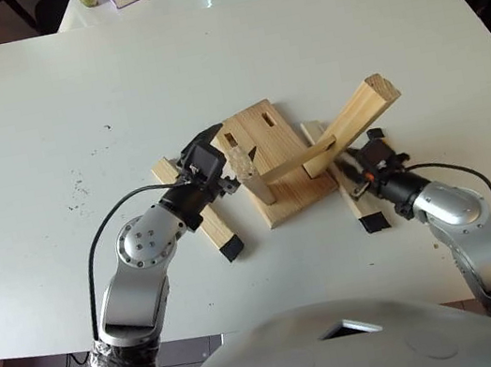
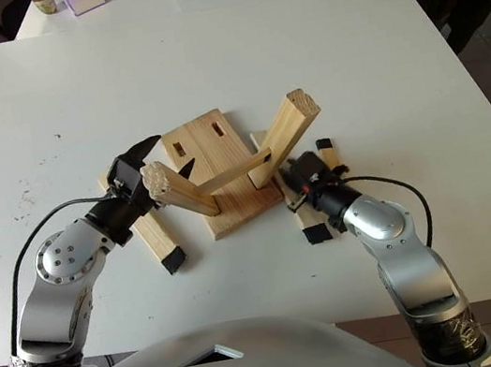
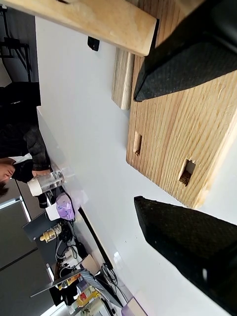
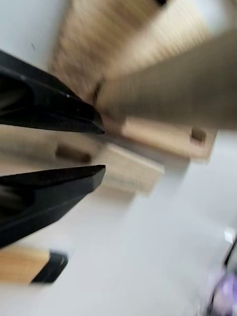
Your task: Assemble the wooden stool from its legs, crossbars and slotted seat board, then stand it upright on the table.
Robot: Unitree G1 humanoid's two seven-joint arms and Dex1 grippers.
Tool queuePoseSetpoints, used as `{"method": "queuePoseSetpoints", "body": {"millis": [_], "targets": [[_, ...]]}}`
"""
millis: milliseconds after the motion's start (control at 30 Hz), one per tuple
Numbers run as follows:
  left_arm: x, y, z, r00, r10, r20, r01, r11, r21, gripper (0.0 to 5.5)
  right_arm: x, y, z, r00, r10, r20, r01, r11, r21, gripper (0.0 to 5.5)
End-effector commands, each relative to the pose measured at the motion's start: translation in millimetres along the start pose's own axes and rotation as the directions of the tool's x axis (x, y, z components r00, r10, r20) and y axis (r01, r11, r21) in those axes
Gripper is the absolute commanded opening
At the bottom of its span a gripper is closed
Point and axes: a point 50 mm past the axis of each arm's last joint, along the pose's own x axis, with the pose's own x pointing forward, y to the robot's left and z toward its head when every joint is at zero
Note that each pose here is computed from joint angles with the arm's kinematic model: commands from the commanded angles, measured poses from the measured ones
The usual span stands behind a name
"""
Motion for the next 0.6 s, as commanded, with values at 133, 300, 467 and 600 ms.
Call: {"method": "queuePoseSetpoints", "body": {"millis": [133, 300, 467, 600], "targets": [[5.6, -5.3, 0.3, 0.998, -0.065, 0.018, 0.065, 0.998, 0.010, 3.58, 28.3, -7.5, -27.9, 0.996, 0.095, -0.001, -0.095, 0.995, -0.028, 1.15], [10.8, 3.0, -0.2, 0.998, -0.059, 0.022, 0.059, 0.998, 0.029, 3.58, 28.3, -23.1, -55.6, 0.998, 0.034, -0.048, -0.035, 0.999, -0.028, 1.15], [12.1, 7.1, -3.9, 0.998, -0.059, 0.011, 0.059, 0.998, 0.026, 3.58, 18.7, -31.7, -69.0, 0.998, -0.019, -0.065, 0.020, 1.000, 0.008, 1.15], [14.5, 9.0, -2.8, 0.998, -0.063, 0.015, 0.063, 0.998, 0.017, 3.58, 11.7, -41.1, -74.8, 0.994, -0.072, -0.083, 0.073, 0.997, 0.004, 1.15]]}}
